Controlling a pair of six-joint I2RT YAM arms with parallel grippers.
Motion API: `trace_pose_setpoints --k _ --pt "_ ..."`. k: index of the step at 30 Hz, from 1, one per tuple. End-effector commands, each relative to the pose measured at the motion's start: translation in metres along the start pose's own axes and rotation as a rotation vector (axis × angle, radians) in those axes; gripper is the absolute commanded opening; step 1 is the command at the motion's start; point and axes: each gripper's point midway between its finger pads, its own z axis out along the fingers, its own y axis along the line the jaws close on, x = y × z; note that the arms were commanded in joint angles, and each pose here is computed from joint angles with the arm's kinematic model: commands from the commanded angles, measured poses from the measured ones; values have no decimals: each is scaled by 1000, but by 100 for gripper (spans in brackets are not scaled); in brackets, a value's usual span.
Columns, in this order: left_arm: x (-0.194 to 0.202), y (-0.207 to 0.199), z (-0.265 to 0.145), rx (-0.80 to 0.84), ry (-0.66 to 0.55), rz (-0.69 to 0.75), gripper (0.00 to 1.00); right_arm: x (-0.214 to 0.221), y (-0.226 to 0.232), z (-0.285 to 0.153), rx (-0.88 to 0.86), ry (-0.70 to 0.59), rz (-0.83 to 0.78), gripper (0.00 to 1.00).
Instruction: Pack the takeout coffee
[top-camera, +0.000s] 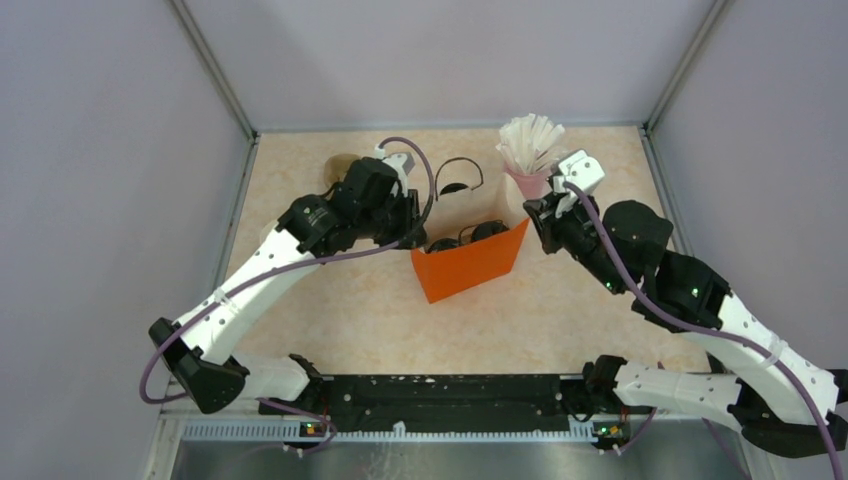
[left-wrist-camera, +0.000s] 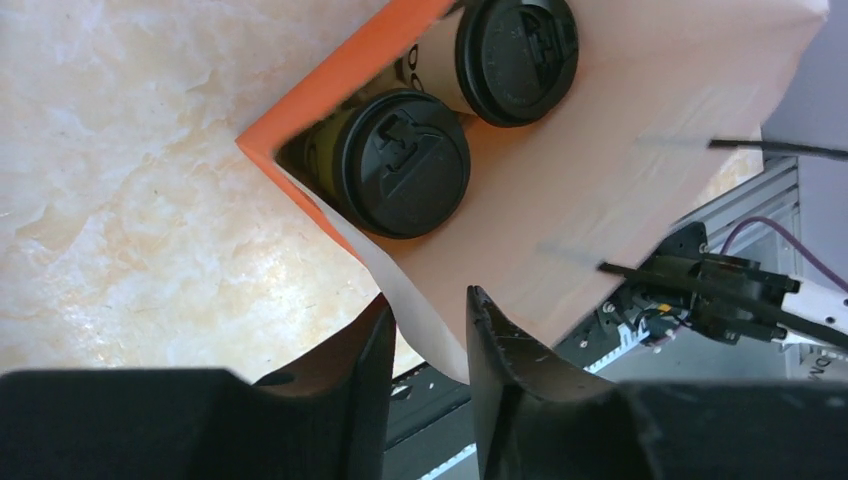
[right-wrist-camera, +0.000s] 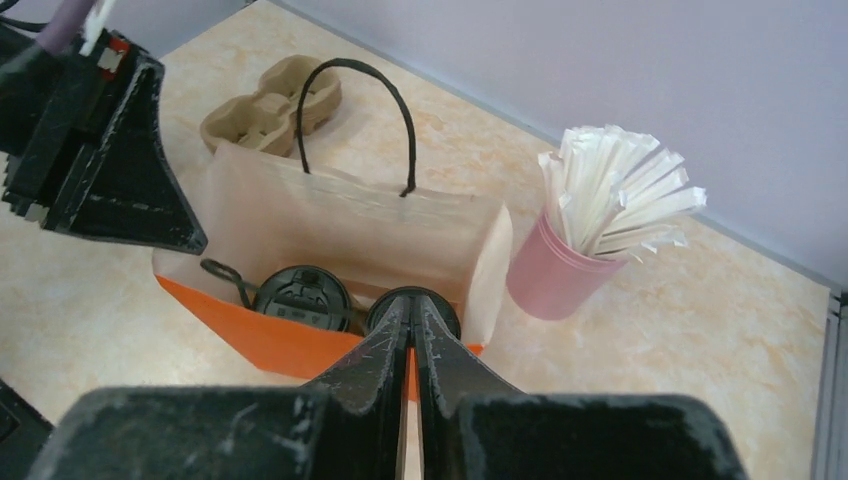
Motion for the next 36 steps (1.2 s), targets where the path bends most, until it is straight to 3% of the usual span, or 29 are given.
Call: trace_pose_setpoints --k 1,3,5,7,8,10,16,23,27,30,33,36 --pt "-21 -10 -9 25 -62 10 41 -8 -22 -5 119 -19 77 6" --pt "-26 -13 -12 33 -73 13 44 -9 -22 -2 147 -16 139 9" --pt "-34 -18 -16 45 -94 20 57 -8 -21 5 167 -14 172 15" --pt "-43 -23 -23 60 -124 39 90 -8 -25 16 209 -2 194 23" --pt "-47 -25 -27 66 -140 50 98 -10 -29 22 230 -1 219 28" --pt "-53 -27 -34 72 -167 73 99 -10 -47 39 262 6 274 36" --pt "-60 -15 -59 31 -243 163 99 17 -108 91 342 88 357 36" --pt "-55 6 -89 -38 -302 258 99 71 -157 158 354 218 223 30" --pt "-43 21 -101 -73 -313 265 99 94 -167 188 316 311 221 41" --pt "-39 24 -107 -74 -329 247 99 99 -165 202 279 316 195 43" --pt "-36 26 -111 -70 -335 229 99 95 -173 207 309 306 183 41" --pt "-35 26 -113 -70 -340 220 99 91 -177 210 324 309 177 32"
